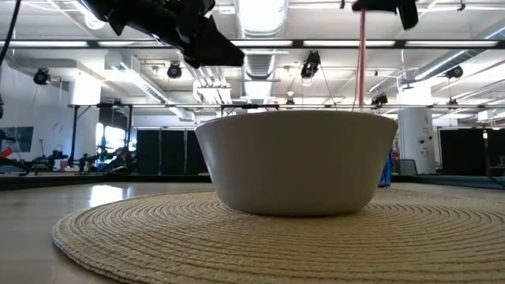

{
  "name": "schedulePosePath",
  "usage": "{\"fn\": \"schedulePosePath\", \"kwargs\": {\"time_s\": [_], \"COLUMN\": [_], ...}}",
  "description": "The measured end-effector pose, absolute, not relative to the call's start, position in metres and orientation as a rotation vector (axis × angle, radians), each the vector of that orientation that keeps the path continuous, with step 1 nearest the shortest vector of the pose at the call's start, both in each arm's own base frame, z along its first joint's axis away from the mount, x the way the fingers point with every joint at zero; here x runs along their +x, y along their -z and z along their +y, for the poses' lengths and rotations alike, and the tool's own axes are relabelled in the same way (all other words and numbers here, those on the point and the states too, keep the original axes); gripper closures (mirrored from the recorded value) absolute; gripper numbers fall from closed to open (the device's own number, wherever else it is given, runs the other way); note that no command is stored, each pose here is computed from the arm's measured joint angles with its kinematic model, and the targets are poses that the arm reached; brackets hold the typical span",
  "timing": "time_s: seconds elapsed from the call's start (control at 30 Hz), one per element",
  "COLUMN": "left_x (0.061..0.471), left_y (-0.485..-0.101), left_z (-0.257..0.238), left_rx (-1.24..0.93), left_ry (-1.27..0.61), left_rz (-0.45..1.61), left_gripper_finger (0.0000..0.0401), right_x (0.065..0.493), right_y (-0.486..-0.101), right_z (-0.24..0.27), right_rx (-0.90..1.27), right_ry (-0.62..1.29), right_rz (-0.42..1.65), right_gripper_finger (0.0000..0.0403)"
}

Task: Pick & Place Utensil
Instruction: Put the red straw into the blue cup

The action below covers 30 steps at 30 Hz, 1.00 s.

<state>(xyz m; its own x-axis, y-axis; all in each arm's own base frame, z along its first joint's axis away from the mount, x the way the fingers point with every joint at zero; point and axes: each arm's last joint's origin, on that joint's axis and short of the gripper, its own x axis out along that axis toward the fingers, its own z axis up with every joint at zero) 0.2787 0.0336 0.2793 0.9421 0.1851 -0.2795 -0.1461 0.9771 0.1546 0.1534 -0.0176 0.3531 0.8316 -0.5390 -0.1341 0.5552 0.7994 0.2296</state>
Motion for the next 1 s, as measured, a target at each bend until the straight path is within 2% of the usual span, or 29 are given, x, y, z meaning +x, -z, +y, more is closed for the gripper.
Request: {"fn": "schedulePosePath", "kwargs": {"time_s": [0.33, 1.0], "left_x": [0.27, 0.272], "left_y": [-0.28, -0.277], "left_z": [0.033, 0.033], "left_rx": [0.13, 0.123], "left_ry": [-0.165, -0.163], "left_rz": [0.348, 0.365], "left_gripper_finger": [0.0213, 0.0213], "right_x": [0.161, 0.203], "right_y": [-0.325, -0.281], "right_z": [-0.044, -0.056], "right_rx": [0.406, 0.407], "right_ry": [0.64, 0.681], "right_rz": [0.162, 0.399], "right_gripper_finger": [0.0394, 0.0394]}}
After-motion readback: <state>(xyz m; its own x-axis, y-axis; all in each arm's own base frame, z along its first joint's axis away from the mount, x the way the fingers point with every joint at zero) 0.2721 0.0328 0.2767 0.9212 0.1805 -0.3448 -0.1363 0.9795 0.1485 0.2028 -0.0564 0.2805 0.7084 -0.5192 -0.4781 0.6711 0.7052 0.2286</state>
